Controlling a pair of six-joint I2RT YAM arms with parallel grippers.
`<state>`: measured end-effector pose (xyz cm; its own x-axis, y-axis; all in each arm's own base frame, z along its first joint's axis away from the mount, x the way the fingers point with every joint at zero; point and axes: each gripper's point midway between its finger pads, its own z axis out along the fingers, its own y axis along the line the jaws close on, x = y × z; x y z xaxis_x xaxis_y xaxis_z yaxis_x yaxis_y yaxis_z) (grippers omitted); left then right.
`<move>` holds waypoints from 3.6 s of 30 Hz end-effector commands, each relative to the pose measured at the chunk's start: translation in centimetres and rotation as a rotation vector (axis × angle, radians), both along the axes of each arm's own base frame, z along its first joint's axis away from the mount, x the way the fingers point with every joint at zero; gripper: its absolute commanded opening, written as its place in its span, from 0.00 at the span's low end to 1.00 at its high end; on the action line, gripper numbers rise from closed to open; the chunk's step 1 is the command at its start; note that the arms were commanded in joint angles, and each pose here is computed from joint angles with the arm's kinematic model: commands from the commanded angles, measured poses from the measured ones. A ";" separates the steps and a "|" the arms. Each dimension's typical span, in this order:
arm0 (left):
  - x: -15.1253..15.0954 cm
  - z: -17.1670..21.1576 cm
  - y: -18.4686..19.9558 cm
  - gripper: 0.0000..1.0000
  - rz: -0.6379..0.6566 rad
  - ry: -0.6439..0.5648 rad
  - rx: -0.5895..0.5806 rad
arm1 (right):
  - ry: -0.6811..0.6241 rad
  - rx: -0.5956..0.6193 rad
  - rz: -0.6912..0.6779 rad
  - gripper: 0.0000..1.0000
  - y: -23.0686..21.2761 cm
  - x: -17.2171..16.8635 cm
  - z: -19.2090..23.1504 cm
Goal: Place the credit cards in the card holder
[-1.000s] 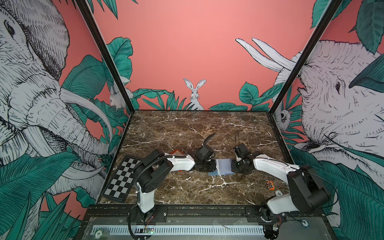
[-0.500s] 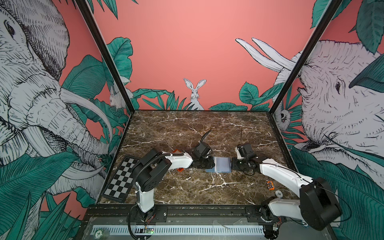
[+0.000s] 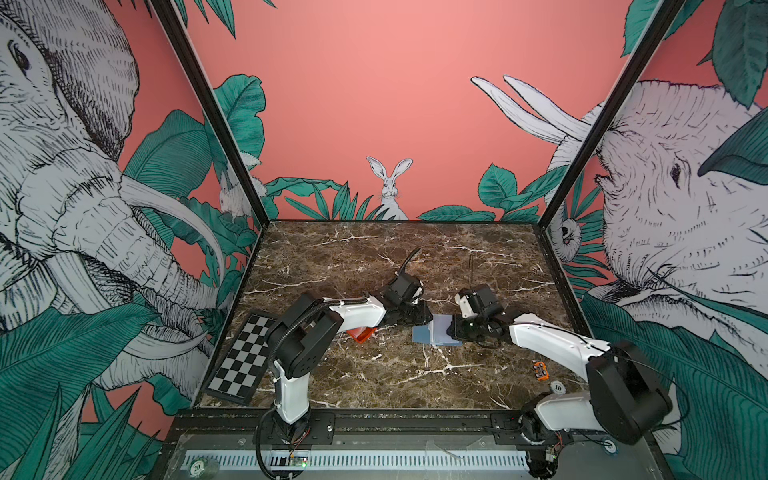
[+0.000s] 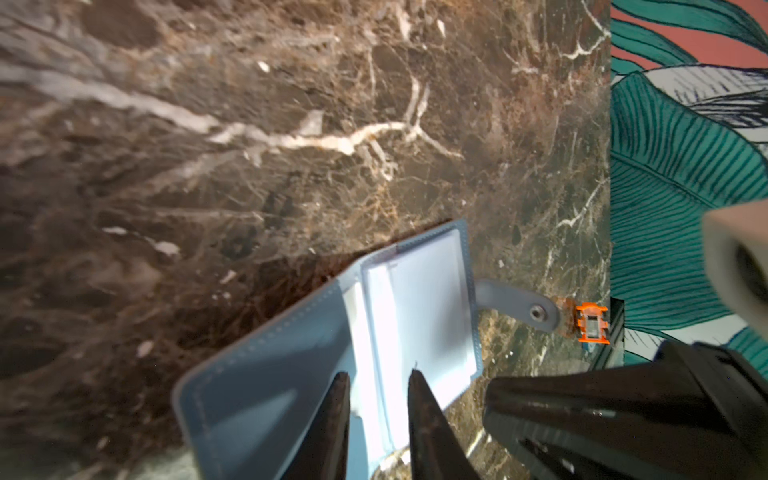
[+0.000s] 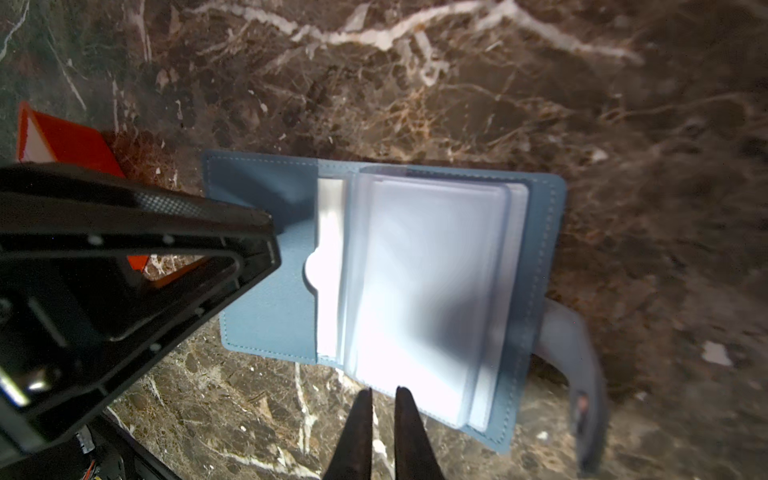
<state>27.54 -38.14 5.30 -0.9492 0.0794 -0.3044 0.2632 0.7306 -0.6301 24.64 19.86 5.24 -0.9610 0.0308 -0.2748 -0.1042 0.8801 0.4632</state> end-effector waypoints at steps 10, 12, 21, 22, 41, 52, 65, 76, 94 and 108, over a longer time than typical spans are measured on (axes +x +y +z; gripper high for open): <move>-1.1 -3.1 2.1 0.24 0.005 0.038 0.091 | 0.081 -0.106 -0.088 0.12 -1.7 -0.7 -3.9; -1.0 -3.0 2.2 0.24 0.004 0.033 0.091 | 0.088 -0.126 -0.101 0.12 -2.3 -1.0 -4.3; -0.8 0.1 1.3 0.28 -0.009 -0.018 0.009 | -0.017 -0.052 -0.054 0.19 -0.9 0.1 -0.1; -0.8 0.6 1.3 0.28 -0.010 -0.025 -0.001 | -0.026 -0.047 -0.042 0.19 -0.6 0.1 0.4; -2.5 7.6 10.7 0.37 0.126 -0.181 0.041 | -0.292 -0.043 0.134 0.57 5.5 0.0 9.8; -2.7 9.2 17.6 0.41 0.283 -0.210 0.045 | -0.352 -0.024 0.117 0.96 6.3 1.8 11.3; -3.1 5.4 23.8 0.45 0.451 -0.113 -0.004 | -0.383 0.085 0.188 0.98 10.6 4.1 11.6; -2.2 2.3 24.3 0.45 0.431 -0.031 0.053 | -0.368 0.090 0.228 0.98 13.1 5.2 11.8; 0.6 1.8 24.2 0.37 0.462 -0.054 0.074 | -0.314 0.104 0.318 0.84 16.5 5.0 9.5; 2.6 1.3 22.9 0.35 0.425 -0.009 0.050 | -0.256 0.133 0.342 0.78 20.5 6.9 7.6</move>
<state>28.92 -14.54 5.22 -0.9041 -0.3136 -0.2904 -0.1056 0.8223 -0.5591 31.38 39.40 12.35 -0.8217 -0.2449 -0.5146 -0.5100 0.7189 0.4722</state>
